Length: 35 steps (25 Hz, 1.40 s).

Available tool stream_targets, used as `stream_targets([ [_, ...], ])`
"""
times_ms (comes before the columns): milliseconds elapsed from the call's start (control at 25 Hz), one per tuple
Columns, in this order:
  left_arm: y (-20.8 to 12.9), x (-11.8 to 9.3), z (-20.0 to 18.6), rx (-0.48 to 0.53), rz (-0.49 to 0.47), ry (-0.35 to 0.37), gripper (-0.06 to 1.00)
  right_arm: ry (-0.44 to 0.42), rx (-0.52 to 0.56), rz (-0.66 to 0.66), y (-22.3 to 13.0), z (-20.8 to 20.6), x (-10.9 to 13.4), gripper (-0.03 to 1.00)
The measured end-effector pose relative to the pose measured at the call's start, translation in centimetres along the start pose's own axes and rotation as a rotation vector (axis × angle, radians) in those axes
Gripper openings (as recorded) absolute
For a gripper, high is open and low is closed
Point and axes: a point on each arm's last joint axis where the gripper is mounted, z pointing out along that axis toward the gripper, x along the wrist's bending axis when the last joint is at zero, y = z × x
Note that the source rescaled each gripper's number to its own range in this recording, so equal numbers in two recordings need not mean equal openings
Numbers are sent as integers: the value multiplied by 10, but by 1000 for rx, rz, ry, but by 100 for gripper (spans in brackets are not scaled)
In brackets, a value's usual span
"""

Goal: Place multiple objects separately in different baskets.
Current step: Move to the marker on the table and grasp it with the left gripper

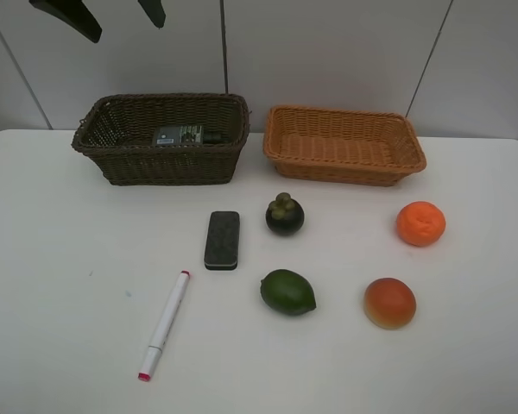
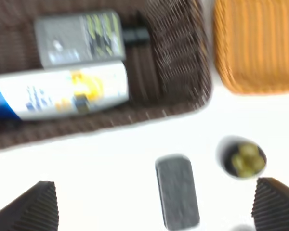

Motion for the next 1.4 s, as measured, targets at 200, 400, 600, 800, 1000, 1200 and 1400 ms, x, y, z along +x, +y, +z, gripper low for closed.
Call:
stream_targets([
  [200, -65, -28, 6, 145, 45, -6, 99, 0, 0, 0, 0, 0, 0, 100],
  [400, -131, -38, 42, 361, 76, 73, 99, 0, 0, 0, 0, 0, 0, 100],
  [600, -174, -37, 79, 451, 107, 112, 99, 0, 0, 0, 0, 0, 0, 100],
  [800, -191, -25, 106, 410, 91, 115, 99, 0, 0, 0, 0, 0, 0, 100],
  [1000, -203, -16, 140, 461, 107, 133, 99, 0, 0, 0, 0, 0, 0, 100],
  [1200, -209, -12, 171, 529, 116, 151, 99, 0, 0, 0, 0, 0, 0, 100],
  [1400, -213, -8, 189, 560, 125, 165, 99, 0, 0, 0, 0, 0, 0, 100],
])
